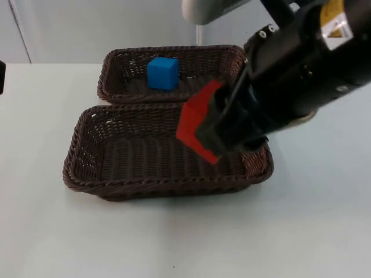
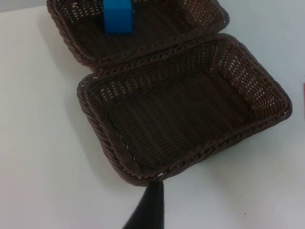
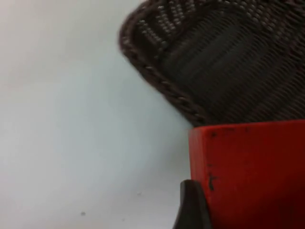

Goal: Pick up one cube with the left hand and place it into the upper basket. Pick up one cube with the right hand and place it into the lower basket.

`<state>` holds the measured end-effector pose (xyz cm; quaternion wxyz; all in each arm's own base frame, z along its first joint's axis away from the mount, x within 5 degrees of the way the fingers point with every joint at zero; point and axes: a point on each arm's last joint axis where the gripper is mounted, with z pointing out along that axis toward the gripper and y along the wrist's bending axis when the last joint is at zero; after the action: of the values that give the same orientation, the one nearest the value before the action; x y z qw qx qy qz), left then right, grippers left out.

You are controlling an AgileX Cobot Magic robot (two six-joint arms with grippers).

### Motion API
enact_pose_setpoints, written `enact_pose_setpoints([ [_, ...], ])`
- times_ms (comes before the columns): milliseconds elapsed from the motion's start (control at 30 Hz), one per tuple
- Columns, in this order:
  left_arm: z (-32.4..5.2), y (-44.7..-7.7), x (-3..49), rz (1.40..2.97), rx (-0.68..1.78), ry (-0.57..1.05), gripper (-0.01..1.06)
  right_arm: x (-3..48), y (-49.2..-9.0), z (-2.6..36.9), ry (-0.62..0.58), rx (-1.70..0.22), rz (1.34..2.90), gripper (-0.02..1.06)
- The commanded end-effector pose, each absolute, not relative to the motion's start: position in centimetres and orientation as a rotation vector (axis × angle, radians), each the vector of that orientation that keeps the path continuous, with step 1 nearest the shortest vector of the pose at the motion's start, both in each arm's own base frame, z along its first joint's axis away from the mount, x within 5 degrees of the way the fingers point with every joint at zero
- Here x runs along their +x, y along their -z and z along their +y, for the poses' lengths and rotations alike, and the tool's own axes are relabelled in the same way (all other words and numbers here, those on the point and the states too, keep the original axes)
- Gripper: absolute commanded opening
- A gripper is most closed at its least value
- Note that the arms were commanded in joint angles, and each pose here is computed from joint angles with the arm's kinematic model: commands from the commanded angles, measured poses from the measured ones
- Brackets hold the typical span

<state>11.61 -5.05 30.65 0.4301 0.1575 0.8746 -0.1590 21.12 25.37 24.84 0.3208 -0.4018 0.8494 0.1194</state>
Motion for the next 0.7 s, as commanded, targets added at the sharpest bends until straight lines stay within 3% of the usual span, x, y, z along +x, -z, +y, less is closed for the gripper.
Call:
enact_pose_setpoints([
  [0, -5.0, -30.7, 11.5, 2.171, 0.385, 0.402, 0.85, 22.4, -24.6, 25.3, -0.297, -1.011, 2.262, 0.00],
  [200, -5.0, -30.7, 11.5, 2.169, 0.387, 0.398, 0.85, 26.2, -23.1, 26.0, -0.265, -0.926, 2.323, 0.00],
  [667, -5.0, -30.7, 11.5, 2.169, 0.390, 0.391, 0.85, 32.0, -18.6, 31.9, -0.189, -1.017, 2.363, 0.00],
])
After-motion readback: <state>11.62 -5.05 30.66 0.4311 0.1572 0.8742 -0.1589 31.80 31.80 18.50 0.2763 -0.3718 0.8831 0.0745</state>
